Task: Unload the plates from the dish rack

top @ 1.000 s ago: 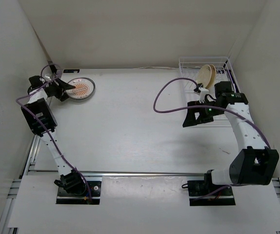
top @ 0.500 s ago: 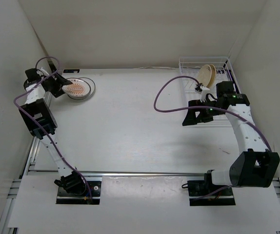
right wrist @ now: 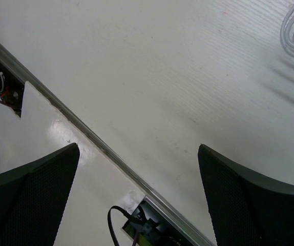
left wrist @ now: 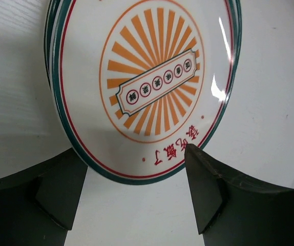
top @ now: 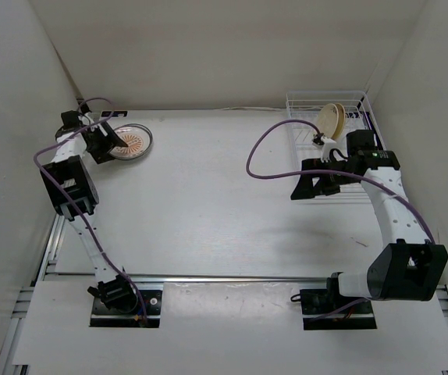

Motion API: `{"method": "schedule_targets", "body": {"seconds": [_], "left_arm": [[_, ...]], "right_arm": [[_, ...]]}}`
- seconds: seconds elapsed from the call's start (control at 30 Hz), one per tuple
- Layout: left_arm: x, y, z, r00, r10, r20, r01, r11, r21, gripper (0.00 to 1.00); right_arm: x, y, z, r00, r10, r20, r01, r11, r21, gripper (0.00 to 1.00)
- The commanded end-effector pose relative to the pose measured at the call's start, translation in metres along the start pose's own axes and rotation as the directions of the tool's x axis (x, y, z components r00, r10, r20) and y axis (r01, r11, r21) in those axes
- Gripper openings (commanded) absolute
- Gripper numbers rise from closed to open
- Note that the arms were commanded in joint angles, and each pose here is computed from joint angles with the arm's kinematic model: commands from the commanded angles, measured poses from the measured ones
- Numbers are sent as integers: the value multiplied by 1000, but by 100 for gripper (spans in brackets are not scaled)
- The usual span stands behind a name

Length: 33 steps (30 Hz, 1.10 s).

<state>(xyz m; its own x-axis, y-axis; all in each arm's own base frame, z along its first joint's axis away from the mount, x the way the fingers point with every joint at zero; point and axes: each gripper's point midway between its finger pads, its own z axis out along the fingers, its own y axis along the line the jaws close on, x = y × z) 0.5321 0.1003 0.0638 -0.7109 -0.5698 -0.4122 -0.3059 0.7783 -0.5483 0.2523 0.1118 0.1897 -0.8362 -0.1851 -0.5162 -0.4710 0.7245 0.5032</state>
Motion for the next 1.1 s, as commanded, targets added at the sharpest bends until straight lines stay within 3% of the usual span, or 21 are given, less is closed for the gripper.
{"method": "schedule_targets", "body": {"seconds": [0.0, 0.27, 0.43, 0.53, 0.63, 0.73, 0.8, 0.87, 1.0, 1.07], "left_arm": [[-3, -8, -12, 998, 63, 21, -62, 997, -37, 86], [3, 9, -20, 996, 83, 33, -75, 978, -193, 88], [7, 0, -39, 995, 88, 43, -78, 979, -190, 89], [5, -21, -63, 992, 107, 73, -95, 985, -141, 90], [1, -55, -98, 982, 139, 125, -132, 989, -59, 93], [14, -102, -136, 966, 214, 146, -233, 964, 125, 97], [33, -143, -170, 949, 271, 162, -309, 901, 306, 97], [58, -168, -196, 941, 301, 156, -339, 830, 443, 98], [103, -187, -217, 912, 379, 156, -400, 739, 542, 100], [121, -189, -224, 900, 403, 165, -423, 722, 547, 100]], "right_arm": [[-9, 8, -7, 998, -22, 55, 24, 999, -27, 100], [-17, 6, -8, 997, -14, 72, 15, 1000, -8, 100], [-34, -5, -14, 994, 13, 107, -20, 998, 59, 100], [-61, -21, -32, 979, 40, 198, -75, 983, 170, 100], [-92, -40, -54, 952, 53, 301, -143, 947, 287, 100], [-123, -51, -78, 904, 15, 428, -177, 923, 341, 100], [-147, -56, -99, 858, -58, 511, -171, 905, 389, 100], [-164, -70, -105, 850, -84, 520, -180, 881, 437, 100], [-184, -117, -106, 853, -87, 515, -253, 794, 553, 100], [-194, -136, -103, 864, -140, 484, -213, 770, 602, 100]]}}
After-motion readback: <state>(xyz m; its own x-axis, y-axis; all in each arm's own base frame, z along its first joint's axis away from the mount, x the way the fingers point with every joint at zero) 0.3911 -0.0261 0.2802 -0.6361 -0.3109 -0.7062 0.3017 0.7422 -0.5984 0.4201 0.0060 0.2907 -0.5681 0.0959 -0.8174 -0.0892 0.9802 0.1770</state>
